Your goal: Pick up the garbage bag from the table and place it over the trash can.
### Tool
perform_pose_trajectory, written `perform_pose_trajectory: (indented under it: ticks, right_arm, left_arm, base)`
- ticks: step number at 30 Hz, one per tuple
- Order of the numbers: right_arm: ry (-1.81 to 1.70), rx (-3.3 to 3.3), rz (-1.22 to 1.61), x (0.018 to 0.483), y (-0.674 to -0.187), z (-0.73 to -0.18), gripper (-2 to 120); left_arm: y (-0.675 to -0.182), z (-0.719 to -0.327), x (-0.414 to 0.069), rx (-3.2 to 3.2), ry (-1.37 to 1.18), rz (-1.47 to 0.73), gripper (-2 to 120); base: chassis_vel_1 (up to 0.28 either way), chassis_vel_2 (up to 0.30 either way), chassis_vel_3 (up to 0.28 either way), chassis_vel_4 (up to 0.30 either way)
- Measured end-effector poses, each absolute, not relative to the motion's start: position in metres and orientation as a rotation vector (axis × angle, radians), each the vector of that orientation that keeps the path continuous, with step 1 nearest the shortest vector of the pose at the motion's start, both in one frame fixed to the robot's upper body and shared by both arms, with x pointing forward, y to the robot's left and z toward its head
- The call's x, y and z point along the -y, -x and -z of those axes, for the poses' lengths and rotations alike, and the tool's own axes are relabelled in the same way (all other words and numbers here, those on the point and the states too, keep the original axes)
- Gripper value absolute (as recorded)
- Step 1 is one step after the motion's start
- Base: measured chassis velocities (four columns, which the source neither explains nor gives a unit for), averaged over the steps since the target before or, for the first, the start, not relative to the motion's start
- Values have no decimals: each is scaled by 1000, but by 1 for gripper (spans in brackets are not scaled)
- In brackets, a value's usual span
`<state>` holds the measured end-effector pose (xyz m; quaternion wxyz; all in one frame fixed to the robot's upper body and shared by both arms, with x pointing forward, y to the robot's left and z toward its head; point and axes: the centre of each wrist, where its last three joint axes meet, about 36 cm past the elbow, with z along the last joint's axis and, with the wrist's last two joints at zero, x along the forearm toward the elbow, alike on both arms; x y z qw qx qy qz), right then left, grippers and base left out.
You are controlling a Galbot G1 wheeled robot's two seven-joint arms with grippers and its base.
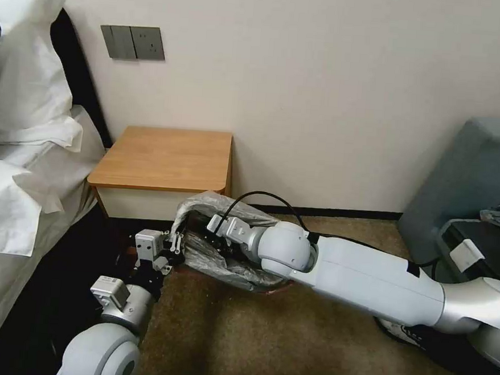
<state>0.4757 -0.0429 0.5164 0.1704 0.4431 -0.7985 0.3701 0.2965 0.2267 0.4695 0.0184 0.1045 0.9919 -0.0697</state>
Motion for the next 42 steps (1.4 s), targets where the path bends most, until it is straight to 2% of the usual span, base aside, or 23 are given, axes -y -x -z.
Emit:
perform_pose_trajectory:
  ticks: [42]
  right_arm:
    - [-1169,2243,-1128,39,-486,-489,0]
  left_arm:
    - [-290,-478,-220,-3023,-381,99,6]
  base:
    - [0,0,0,0]
